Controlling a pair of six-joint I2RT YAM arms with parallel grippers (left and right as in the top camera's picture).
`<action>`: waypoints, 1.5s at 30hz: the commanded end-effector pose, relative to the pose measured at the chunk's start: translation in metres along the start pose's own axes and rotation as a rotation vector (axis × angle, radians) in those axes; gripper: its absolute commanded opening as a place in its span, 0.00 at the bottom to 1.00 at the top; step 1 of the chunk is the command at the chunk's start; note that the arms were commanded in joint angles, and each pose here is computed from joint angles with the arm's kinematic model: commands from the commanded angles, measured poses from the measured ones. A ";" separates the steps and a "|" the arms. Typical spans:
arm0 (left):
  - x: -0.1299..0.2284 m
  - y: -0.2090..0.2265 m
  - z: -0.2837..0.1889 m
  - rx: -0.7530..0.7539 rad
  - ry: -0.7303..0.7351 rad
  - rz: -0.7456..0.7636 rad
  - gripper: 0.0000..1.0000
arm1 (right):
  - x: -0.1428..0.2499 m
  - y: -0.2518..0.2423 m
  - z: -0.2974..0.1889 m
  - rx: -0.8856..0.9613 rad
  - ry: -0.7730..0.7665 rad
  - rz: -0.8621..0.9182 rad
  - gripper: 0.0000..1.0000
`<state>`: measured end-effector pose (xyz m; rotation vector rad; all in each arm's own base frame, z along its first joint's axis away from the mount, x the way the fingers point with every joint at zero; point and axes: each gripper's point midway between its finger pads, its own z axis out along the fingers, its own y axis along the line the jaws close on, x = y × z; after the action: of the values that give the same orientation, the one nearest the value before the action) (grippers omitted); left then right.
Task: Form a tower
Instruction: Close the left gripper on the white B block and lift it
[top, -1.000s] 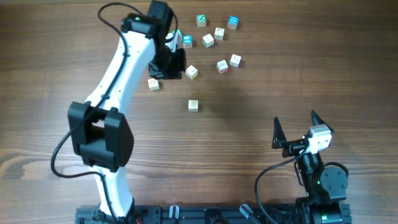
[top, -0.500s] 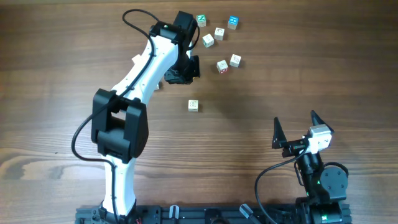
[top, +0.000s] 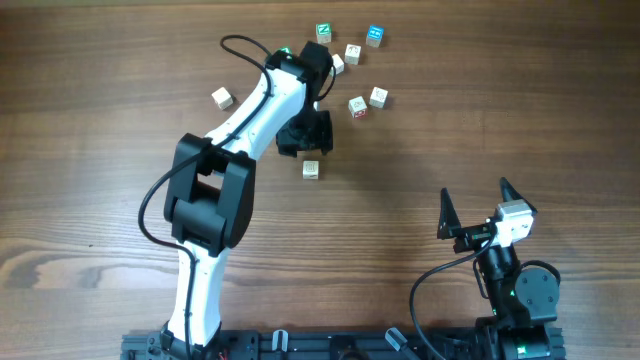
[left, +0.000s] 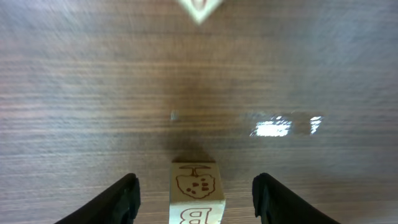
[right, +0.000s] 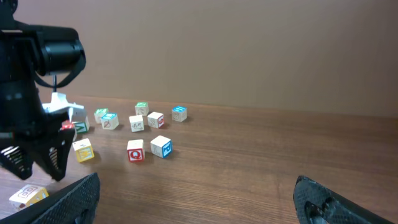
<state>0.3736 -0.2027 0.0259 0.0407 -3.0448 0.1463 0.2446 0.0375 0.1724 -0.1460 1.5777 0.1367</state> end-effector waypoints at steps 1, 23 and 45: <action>0.014 0.001 0.016 -0.035 0.044 0.016 0.63 | -0.002 0.002 0.000 -0.012 -0.009 -0.015 1.00; 0.020 0.042 -0.031 -0.089 0.028 -0.052 0.20 | -0.002 0.002 0.000 -0.013 -0.009 -0.015 1.00; 0.023 0.138 -0.118 -0.037 -0.138 -0.198 0.30 | -0.002 0.002 0.000 -0.013 -0.009 -0.015 1.00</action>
<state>0.3621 -0.0478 0.1473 0.4022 -3.1773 0.0267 0.2445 0.0376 0.1724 -0.1463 1.5777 0.1370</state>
